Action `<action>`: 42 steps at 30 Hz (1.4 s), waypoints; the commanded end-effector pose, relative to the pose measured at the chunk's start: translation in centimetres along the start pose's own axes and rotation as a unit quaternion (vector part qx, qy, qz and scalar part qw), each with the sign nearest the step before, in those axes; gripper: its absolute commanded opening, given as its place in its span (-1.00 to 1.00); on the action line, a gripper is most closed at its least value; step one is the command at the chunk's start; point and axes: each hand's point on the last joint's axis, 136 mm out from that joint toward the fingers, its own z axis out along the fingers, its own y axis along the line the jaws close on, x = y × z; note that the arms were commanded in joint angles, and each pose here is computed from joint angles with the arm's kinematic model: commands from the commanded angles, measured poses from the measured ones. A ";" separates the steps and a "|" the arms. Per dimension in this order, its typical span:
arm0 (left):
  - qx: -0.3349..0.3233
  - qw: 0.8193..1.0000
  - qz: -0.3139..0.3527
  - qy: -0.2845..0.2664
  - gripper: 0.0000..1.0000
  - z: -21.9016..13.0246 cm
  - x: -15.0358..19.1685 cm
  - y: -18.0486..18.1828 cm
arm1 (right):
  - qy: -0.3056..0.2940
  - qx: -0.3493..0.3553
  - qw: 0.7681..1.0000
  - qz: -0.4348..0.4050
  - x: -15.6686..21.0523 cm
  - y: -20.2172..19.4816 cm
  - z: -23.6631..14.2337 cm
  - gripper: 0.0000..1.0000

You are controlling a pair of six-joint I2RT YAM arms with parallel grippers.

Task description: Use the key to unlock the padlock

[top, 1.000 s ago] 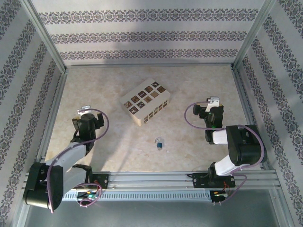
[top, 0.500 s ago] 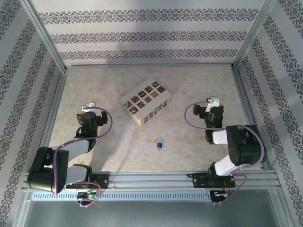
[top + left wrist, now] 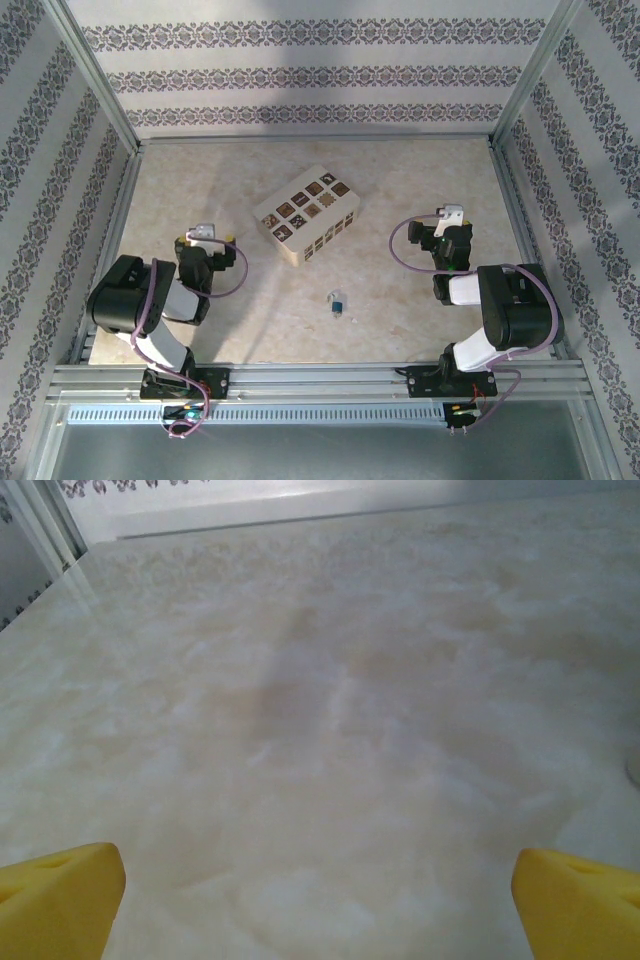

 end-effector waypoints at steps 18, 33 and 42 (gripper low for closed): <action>0.028 0.999 -0.034 0.011 0.99 3.4 -3.6 0.7 | -0.014 0.007 1.000 0.009 -0.9 -0.2 0.0 0.97; 0.028 0.999 -0.033 0.009 0.99 3.4 -3.7 0.7 | -0.013 0.007 1.000 0.008 -0.9 -0.2 0.0 0.97; 0.028 0.999 -0.033 0.009 0.99 3.4 -3.7 0.7 | -0.011 -0.015 1.000 -0.009 -1.5 0.9 0.6 0.97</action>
